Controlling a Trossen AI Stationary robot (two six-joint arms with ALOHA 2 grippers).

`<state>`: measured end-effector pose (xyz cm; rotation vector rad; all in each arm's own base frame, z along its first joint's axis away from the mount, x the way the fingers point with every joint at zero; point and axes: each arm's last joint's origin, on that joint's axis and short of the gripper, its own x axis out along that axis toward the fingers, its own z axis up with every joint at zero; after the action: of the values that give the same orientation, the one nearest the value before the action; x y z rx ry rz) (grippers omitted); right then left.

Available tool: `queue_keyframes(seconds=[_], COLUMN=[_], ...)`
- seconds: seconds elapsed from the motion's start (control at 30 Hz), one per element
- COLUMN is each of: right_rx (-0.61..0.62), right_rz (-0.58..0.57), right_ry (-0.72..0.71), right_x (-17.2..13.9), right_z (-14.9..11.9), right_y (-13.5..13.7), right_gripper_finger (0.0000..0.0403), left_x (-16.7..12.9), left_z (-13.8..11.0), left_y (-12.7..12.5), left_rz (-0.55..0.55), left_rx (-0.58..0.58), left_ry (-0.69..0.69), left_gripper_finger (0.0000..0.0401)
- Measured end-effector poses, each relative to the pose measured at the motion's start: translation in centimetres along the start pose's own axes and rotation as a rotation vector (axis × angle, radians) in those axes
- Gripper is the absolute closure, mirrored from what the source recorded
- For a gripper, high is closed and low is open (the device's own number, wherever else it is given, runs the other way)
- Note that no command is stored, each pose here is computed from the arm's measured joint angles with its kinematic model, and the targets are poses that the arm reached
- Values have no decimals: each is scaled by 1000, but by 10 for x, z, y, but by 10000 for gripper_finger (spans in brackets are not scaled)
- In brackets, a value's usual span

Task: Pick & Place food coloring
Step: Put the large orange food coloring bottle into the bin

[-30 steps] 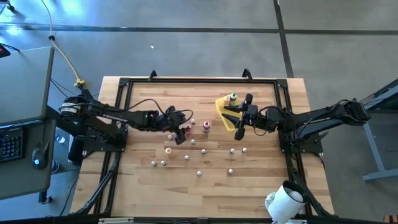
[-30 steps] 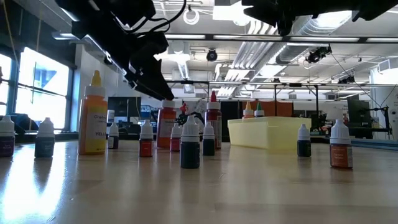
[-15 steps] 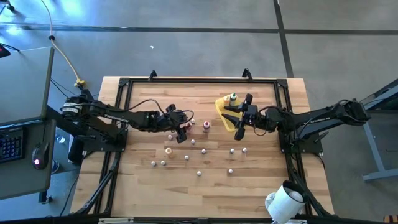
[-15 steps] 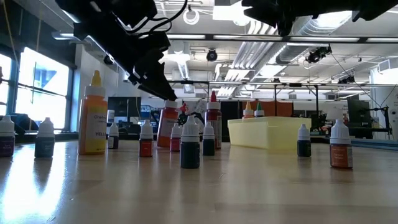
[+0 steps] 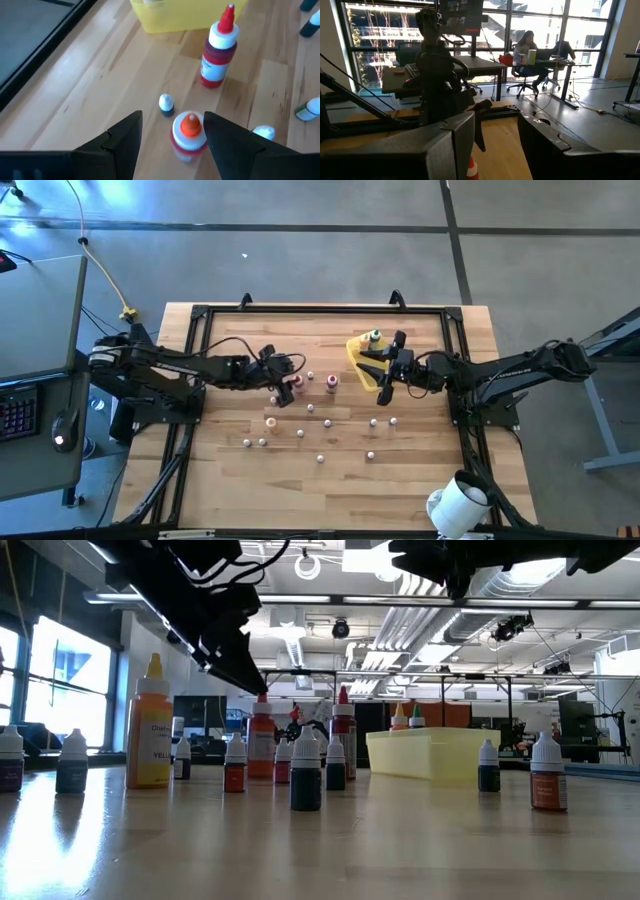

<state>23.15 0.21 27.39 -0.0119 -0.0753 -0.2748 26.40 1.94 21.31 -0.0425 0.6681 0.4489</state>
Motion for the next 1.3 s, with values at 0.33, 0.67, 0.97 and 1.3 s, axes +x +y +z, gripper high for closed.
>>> queue_keyframes(seconds=[0.33,0.67,0.97,1.3], right_rx=[-1,-1,-2,-2], right_rz=[0,0,0,0], right_ry=[3,3,4,5], right_x=[0,0,0,0], right_z=[0,0,0,0], right_y=[0,0,0,0], right_gripper_finger=[258,258,258,258], left_x=[12,25,25,25], left_z=[-7,-13,-12,-7], left_y=[-5,-8,-8,-8], left_rz=[-45,7,13,26], left_rx=[-16,-3,-5,22], left_ry=[55,79,71,21], left_gripper_finger=[192,192,192,192])
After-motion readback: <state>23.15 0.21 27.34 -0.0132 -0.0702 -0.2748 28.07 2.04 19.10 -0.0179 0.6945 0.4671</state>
